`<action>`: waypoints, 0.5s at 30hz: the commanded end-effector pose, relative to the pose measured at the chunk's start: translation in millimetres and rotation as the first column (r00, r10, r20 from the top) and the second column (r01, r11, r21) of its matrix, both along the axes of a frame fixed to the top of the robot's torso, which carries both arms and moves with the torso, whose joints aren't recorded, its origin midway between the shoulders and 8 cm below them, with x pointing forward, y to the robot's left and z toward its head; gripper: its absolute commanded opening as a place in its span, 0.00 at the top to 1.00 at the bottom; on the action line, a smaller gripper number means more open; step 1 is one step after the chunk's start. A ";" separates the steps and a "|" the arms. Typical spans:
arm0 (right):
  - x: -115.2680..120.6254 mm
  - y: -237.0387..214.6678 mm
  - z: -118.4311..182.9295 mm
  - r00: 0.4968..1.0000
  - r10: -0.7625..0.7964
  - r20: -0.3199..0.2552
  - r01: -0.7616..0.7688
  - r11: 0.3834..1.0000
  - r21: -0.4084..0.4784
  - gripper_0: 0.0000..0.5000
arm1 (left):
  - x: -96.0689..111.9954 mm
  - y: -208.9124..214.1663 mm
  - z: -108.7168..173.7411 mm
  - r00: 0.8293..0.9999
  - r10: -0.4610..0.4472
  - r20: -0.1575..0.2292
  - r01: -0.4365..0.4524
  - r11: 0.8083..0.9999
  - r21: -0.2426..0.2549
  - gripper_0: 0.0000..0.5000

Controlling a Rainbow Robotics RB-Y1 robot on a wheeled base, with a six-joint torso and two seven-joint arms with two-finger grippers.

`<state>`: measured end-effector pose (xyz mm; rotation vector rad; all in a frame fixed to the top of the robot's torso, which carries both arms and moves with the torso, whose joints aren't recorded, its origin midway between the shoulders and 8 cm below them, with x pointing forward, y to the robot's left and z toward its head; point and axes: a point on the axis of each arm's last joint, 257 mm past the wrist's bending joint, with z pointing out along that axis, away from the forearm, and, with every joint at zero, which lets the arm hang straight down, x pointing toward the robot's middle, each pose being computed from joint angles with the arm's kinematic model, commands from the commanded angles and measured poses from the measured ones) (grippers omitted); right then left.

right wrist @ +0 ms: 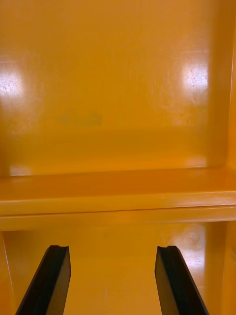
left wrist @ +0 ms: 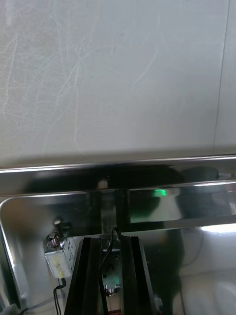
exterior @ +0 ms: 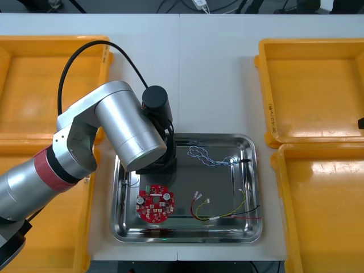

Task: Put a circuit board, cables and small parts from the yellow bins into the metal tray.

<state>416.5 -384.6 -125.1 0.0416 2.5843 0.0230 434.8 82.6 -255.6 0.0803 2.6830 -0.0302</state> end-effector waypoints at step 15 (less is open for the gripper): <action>1.4 -1.6 13.0 0.999 0.030 0.036 -0.029 0.999 -0.024 0.00 | -4.1 -17.6 -5.0 0.999 0.047 0.006 -0.047 0.997 -0.069 0.00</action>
